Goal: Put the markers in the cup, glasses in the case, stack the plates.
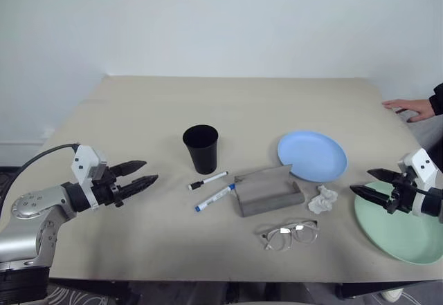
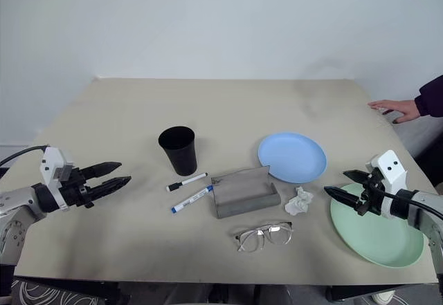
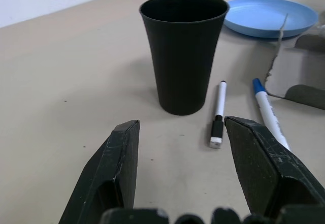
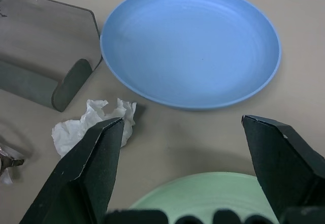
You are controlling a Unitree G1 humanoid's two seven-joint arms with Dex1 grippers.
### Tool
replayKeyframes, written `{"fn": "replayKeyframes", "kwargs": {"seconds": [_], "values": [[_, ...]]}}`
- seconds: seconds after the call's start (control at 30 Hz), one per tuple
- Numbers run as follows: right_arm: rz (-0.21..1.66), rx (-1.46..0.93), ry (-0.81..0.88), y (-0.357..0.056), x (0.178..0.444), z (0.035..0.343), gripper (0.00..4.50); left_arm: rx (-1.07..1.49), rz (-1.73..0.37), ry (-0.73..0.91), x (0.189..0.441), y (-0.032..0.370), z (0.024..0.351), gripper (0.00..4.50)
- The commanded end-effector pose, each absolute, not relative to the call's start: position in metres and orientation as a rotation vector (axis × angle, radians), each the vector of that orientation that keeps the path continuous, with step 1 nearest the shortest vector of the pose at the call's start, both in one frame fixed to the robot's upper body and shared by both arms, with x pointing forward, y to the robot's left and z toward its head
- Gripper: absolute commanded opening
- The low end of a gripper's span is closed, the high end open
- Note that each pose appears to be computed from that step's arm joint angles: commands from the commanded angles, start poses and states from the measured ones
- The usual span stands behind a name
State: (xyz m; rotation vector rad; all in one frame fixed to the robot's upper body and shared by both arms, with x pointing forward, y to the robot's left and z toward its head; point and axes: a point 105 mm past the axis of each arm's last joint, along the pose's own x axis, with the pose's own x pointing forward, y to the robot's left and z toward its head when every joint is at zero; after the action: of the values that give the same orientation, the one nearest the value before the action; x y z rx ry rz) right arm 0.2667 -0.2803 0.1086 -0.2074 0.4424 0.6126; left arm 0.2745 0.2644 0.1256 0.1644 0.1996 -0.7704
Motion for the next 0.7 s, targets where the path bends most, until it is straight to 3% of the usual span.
{"fn": "replayKeyframes", "kwargs": {"seconds": [0.03, 0.7], "values": [[0.613, -0.223, 0.388, -0.277, 0.269, 0.121, 4.04, 0.206, -0.764, 0.152, 0.28, 0.264, 0.139, 2.77], [0.542, -0.217, 0.356, -0.297, 0.284, 0.13, 4.04, 0.255, -0.78, 0.085, 0.297, 0.237, 0.148, 2.77]]}}
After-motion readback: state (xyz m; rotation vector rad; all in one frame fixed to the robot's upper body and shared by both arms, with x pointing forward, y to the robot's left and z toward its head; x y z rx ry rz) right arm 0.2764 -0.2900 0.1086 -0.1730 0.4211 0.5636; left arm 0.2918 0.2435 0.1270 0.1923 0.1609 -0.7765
